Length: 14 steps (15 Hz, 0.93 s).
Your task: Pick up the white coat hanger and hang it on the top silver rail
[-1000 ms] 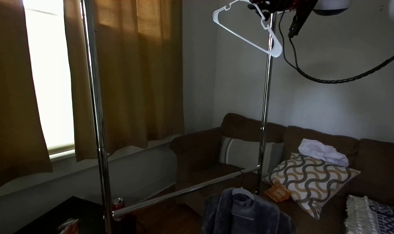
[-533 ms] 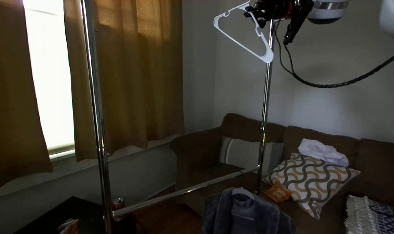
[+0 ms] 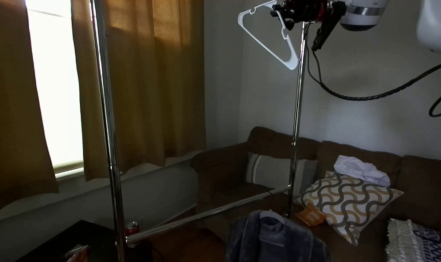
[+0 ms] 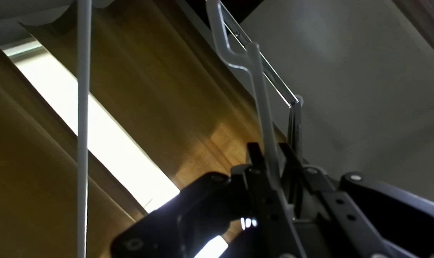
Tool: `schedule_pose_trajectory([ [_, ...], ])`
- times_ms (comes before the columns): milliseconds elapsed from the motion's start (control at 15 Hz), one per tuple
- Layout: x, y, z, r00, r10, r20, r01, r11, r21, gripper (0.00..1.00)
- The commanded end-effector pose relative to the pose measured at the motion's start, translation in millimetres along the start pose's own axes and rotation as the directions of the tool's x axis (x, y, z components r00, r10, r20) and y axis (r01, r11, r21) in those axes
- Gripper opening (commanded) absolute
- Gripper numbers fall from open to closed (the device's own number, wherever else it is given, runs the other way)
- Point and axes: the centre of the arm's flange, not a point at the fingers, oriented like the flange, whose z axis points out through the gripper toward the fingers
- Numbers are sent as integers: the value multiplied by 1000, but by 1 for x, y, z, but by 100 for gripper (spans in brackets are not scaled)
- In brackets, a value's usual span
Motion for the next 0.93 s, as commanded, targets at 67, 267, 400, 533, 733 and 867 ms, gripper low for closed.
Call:
schedule_pose_trajectory([
  [67,52,13,-1,997,-33,-64,33,999,-7,4],
  [267,57,14,-1,994,-38,-102,36,999,-25,4],
  [400,59,17,0,993,-23,-118,20,999,-30,4],
  [533,62,22,0,991,-2,-133,-2,1000,-30,4],
  [733,68,27,-1,987,27,-161,-29,1000,-8,4],
  [867,69,30,1,985,45,-168,-48,999,-10,4],
])
